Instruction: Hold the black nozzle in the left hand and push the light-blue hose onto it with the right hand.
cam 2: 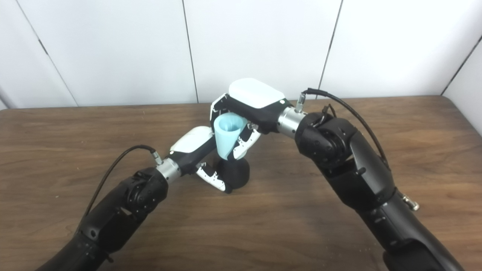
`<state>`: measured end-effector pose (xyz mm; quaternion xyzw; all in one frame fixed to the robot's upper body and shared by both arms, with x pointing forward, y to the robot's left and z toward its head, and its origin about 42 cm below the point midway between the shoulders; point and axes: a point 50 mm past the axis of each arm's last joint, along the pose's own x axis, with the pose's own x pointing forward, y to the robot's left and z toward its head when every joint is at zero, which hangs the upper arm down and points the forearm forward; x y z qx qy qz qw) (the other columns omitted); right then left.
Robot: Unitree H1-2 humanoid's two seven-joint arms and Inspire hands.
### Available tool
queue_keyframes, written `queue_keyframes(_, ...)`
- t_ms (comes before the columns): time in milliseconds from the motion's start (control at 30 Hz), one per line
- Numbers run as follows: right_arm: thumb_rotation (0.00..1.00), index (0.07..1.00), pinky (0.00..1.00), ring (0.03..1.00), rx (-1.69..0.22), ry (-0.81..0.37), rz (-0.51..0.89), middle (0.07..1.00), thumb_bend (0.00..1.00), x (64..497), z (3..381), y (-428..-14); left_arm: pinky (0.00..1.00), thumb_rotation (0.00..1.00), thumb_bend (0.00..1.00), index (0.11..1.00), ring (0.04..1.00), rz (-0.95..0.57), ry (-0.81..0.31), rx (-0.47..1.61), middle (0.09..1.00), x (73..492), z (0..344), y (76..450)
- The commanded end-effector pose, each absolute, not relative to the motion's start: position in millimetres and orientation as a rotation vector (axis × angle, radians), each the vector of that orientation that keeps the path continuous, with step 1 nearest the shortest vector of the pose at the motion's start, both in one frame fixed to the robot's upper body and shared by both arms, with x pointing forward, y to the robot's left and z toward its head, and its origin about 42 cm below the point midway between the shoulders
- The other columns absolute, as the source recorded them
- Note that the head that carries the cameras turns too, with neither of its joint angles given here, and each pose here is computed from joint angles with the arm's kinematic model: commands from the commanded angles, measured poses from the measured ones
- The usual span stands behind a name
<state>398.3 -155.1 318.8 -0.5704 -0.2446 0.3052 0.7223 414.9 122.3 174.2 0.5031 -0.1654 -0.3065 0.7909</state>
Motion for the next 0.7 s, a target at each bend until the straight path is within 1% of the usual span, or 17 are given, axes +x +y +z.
queue_keyframes(0, 0.0, 0.511, 0.37, 0.432, -1.308, -0.508, 0.794, 0.453, 0.52, 391, 299, -155, 1.0, 0.0, 0.53, 0.479, 0.614, -0.721, -0.278, 1.153, 0.493, 410, 155, 123)
queue_keyframes(33, 0.0, 0.497, 0.39, 0.449, -1.313, -0.505, 0.796, 0.459, 0.52, 391, 298, -156, 1.0, 0.0, 0.53, 0.479, 0.614, -0.721, -0.279, 1.153, 0.492, 410, 155, 123)
queue_keyframes(167, 0.0, 0.47, 0.43, 0.477, -1.331, -0.499, 0.791, 0.472, 0.52, 394, 301, -159, 1.0, 0.0, 0.53, 0.479, 0.614, -0.721, -0.277, 1.154, 0.493, 411, 155, 125)
queue_keyframes(267, 0.0, 0.495, 0.4, 0.442, -1.323, -0.507, 0.758, 0.467, 0.52, 394, 308, -161, 1.0, 0.0, 0.53, 0.478, 0.615, -0.722, -0.275, 1.154, 0.495, 412, 155, 125)
queue_keyframes(333, 0.0, 0.53, 0.37, 0.42, -1.331, -0.535, 0.713, 0.498, 0.52, 391, 315, -163, 1.0, 0.0, 0.53, 0.478, 0.615, -0.721, -0.273, 1.152, 0.494, 412, 155, 126)
queue_keyframes(367, 0.01, 0.642, 0.4, 0.529, -1.342, -0.564, 0.68, 0.618, 0.68, 388, 319, -164, 1.0, 0.0, 0.53, 0.477, 0.615, -0.721, -0.273, 1.151, 0.495, 412, 155, 126)
queue_keyframes(400, 0.05, 0.732, 0.45, 0.635, -1.351, -0.596, 0.646, 0.729, 0.78, 386, 322, -165, 1.0, 0.0, 0.53, 0.477, 0.615, -0.72, -0.272, 1.151, 0.497, 412, 155, 126)
queue_keyframes(433, 0.1, 0.804, 0.53, 0.736, -1.356, -0.625, 0.613, 0.826, 0.87, 384, 324, -166, 1.0, 0.0, 0.53, 0.476, 0.615, -0.72, -0.272, 1.149, 0.497, 412, 154, 126)
queue_keyframes(500, 0.16, 0.869, 0.62, 0.836, -1.36, -0.67, 0.558, 0.915, 0.92, 383, 328, -170, 1.0, 0.0, 0.53, 0.478, 0.615, -0.72, -0.273, 1.148, 0.494, 412, 154, 127)
queue_keyframes(567, 0.21, 0.922, 0.7, 0.906, -1.375, -0.676, 0.521, 0.97, 0.95, 382, 334, -173, 1.0, 0.0, 0.53, 0.484, 0.614, -0.721, -0.273, 1.148, 0.482, 412, 154, 128)
queue_keyframes(600, 0.24, 0.948, 0.73, 0.934, -1.391, -0.656, 0.51, 0.985, 0.96, 383, 338, -174, 1.0, 0.0, 0.53, 0.486, 0.613, -0.721, -0.272, 1.149, 0.476, 413, 153, 128)
queue_keyframes(633, 0.27, 0.979, 0.77, 0.965, -1.404, -0.615, 0.501, 0.994, 0.98, 383, 341, -175, 1.0, 0.0, 0.53, 0.489, 0.611, -0.721, -0.271, 1.149, 0.469, 413, 153, 128)
queue_keyframes(667, 0.29, 0.99, 0.79, 0.982, -1.409, -0.562, 0.494, 0.997, 0.99, 383, 345, -176, 1.0, 0.0, 0.53, 0.49, 0.61, -0.721, -0.27, 1.151, 0.467, 413, 153, 128)
